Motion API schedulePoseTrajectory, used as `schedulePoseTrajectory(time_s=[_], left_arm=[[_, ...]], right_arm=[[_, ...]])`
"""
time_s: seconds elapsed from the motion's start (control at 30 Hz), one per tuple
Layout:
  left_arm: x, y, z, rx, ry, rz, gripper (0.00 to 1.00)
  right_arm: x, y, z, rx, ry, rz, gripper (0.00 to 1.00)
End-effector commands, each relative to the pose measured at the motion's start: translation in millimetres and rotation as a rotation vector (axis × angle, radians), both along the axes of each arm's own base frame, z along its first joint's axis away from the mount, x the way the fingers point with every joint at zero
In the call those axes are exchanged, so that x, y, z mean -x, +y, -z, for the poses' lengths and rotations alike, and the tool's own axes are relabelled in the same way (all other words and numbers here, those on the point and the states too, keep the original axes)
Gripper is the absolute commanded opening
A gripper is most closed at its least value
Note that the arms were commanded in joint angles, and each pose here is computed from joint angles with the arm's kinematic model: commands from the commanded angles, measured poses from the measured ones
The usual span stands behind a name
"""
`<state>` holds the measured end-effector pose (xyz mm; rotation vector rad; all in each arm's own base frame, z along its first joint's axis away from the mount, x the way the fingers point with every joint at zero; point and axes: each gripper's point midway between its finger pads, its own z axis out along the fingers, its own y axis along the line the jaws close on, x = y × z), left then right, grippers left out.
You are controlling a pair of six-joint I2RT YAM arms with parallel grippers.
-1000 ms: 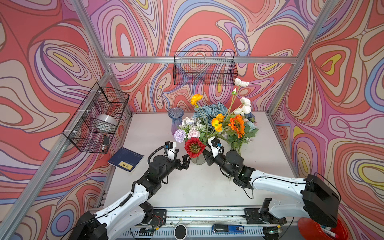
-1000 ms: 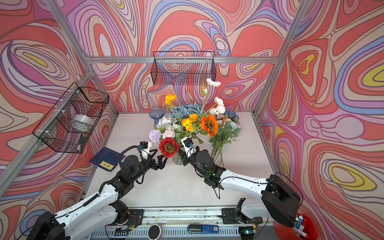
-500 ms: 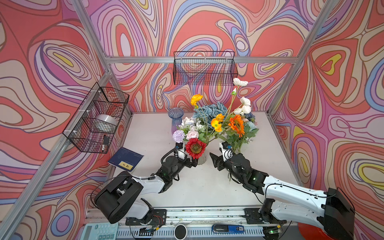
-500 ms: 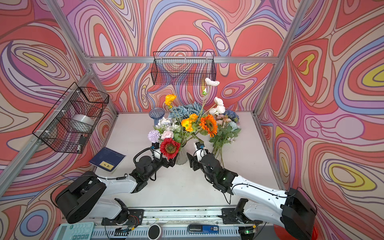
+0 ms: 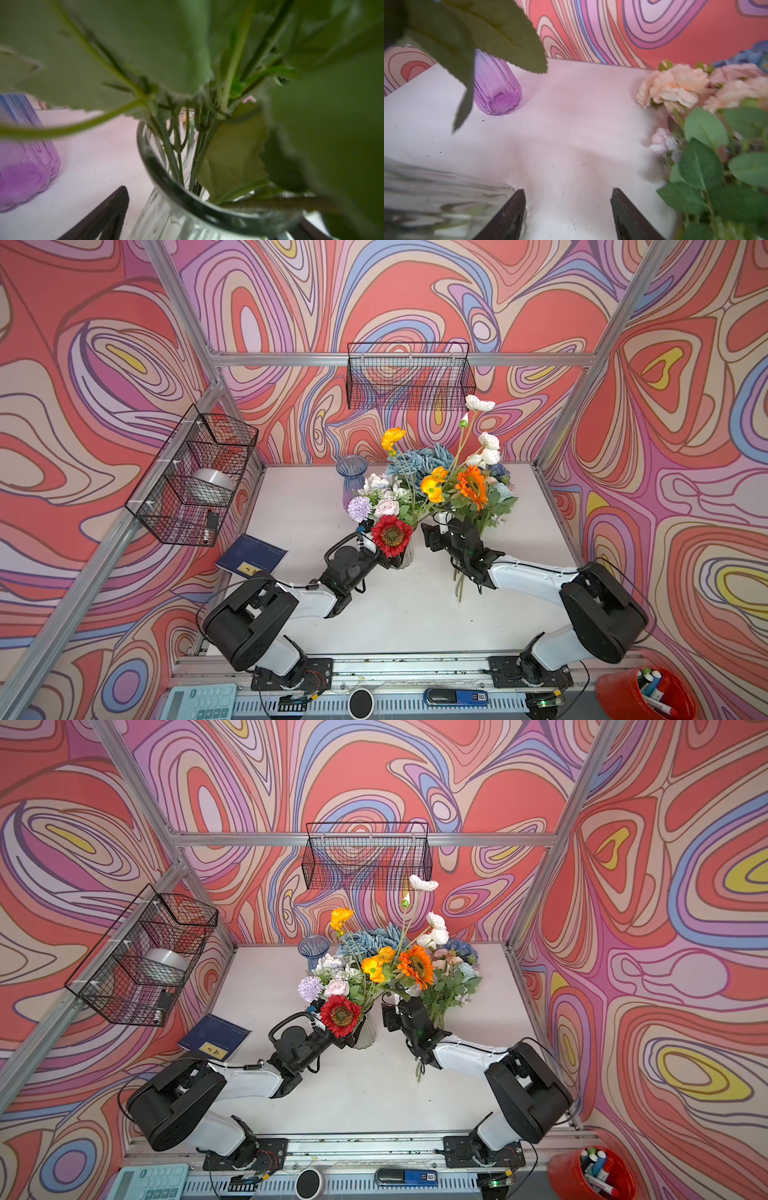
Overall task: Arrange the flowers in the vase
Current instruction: 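Open the right gripper and draw it back from the gerbera stem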
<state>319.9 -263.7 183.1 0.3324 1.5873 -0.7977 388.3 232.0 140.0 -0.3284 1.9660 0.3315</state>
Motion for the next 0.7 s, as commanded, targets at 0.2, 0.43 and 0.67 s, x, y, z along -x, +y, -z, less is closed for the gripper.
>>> schedulePoseTrajectory(time_s=[0.2, 0.43, 0.67], left_arm=[[-10, -18, -20, 0.033, -0.112, 0.040, 0.97], [-13, -24, -26, 0.040, -0.121, 0.058, 0.92], [-21, -19, -17, 0.021, -0.113, 0.005, 0.82]], right_arm=[[13, 53, -1, -0.074, -0.088, -0.328, 0.67], [22, 70, 4, -0.131, -0.091, -0.428, 0.63], [23, 74, 4, -0.137, -0.083, -0.448, 0.62]])
